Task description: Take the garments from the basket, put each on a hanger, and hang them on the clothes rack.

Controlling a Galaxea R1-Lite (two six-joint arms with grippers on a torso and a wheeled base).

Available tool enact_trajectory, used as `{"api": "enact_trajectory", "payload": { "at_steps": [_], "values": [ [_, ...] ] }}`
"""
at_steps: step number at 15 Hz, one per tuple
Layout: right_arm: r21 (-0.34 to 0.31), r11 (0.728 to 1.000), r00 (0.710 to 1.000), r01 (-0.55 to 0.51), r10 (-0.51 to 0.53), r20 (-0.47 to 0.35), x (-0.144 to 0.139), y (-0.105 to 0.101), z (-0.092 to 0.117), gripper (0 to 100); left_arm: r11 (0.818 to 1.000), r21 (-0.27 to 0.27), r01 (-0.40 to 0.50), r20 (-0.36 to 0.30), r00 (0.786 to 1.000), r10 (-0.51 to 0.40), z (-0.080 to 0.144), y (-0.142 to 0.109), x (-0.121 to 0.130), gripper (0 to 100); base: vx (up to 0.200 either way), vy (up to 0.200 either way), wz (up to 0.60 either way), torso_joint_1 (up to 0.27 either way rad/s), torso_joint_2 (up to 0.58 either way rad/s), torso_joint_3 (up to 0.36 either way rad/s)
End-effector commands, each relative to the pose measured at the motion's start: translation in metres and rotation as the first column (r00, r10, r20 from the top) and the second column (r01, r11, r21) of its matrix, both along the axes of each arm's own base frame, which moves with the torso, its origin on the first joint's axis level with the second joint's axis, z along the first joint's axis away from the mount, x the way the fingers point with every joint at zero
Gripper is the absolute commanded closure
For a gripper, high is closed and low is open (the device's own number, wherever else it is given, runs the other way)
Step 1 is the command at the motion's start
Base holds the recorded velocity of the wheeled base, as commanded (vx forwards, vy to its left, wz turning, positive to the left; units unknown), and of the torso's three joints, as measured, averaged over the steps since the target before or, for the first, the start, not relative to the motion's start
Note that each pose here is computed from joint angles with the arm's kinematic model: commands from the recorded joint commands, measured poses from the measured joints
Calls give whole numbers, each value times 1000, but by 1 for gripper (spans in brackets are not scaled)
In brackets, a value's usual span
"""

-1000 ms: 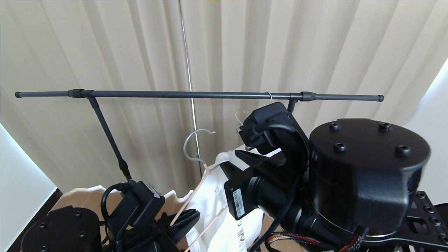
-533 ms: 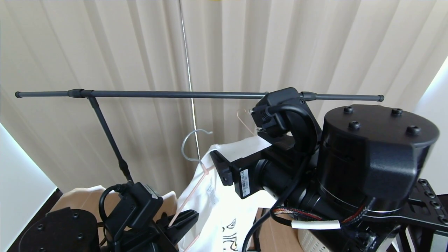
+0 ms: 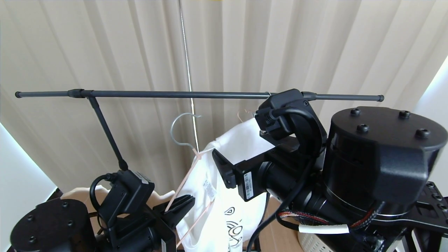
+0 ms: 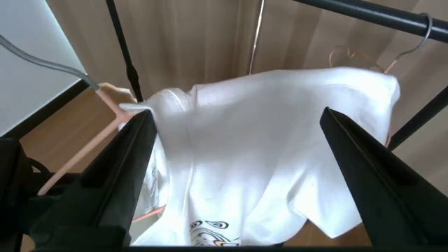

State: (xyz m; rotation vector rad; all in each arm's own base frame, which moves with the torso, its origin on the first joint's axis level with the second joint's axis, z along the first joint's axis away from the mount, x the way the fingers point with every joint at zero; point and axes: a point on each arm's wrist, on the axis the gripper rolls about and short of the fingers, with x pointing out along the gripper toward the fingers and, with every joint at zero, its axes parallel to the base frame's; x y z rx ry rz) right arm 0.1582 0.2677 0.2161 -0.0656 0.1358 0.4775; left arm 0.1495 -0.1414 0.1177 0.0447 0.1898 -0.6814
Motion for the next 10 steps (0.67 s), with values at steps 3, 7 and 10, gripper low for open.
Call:
{"api": "enact_trajectory", "payload": {
  "at_steps": [3, 7, 10],
  "values": [
    [-19, 998, 998, -59, 58, -5, -7, -10, -1, 0, 1000, -2, -29, 1, 1000, 29, -3, 3, 7, 100, 0, 0, 0, 0, 0, 0],
    [-108, 973, 977, -206, 211, 30, 4, -47, 8, 0, 999, -3, 34, -14, 999, -34, -6, 13, 12, 100, 0, 0, 0, 0, 0, 0],
    [-264, 886, 921, -381, 387, -27, 41, -105, 19, 0, 991, 78, 107, -12, 994, -106, -16, 25, 20, 100, 0, 0, 0, 0, 0, 0]
  ]
}}
